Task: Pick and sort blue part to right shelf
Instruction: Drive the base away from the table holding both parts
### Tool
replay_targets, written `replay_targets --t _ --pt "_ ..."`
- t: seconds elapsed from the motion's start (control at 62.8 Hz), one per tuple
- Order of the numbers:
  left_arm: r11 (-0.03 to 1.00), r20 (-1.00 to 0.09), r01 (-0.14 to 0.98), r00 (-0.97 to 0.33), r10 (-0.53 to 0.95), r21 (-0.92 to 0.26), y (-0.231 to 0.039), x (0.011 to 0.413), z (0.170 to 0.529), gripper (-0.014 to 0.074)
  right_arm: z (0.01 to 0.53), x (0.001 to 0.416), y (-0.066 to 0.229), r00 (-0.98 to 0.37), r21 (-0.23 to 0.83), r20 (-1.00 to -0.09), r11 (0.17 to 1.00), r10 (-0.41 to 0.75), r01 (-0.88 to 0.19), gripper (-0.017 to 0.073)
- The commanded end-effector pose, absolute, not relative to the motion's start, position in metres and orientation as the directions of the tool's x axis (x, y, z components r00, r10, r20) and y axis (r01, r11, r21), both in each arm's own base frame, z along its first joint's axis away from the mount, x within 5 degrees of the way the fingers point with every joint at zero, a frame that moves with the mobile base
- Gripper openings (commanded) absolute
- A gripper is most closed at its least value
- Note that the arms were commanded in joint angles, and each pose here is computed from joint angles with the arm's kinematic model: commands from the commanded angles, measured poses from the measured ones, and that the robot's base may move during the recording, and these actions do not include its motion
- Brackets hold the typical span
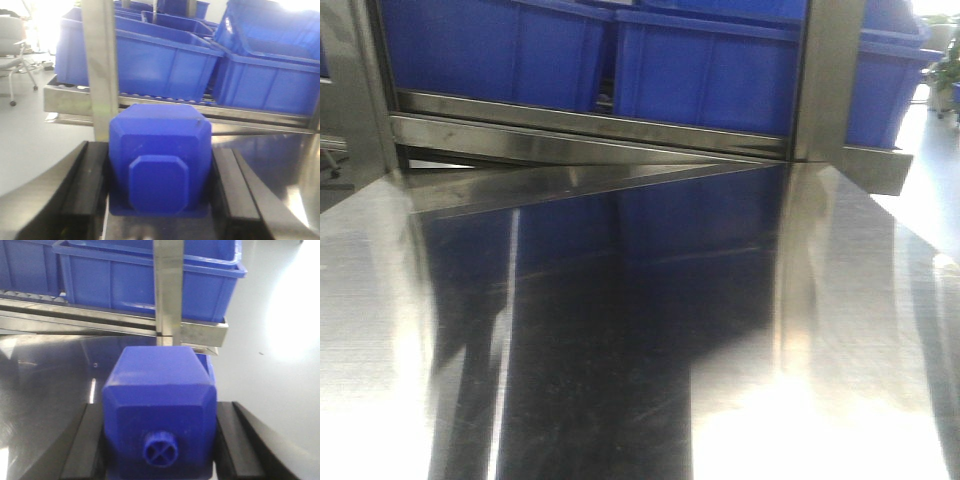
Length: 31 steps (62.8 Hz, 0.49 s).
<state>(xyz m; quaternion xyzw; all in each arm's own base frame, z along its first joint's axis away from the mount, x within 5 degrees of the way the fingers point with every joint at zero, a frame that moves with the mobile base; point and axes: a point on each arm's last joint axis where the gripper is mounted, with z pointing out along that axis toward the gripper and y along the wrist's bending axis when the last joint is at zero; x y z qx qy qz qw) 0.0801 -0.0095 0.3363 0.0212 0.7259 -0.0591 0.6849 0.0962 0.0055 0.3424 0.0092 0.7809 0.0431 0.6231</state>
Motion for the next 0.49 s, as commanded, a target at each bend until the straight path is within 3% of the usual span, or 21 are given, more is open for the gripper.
replay_targets --t 0.0,0.477 --pt "0.993 -0.996 0.108 0.061 -0.062 -0.055 -0.0085 0.0788 0.3545 0.0315 0.3595 0.0964 0.0048 -0.111 0.066 -0.992 0.997 0.061 -0.042 0.0358" --pt "0.993 -0.996 0.108 0.061 -0.062 -0.055 -0.0085 0.0788 0.3545 0.0315 0.3595 0.0964 0.0048 -0.111 0.066 -0.992 0.997 0.061 -0.042 0.0358"
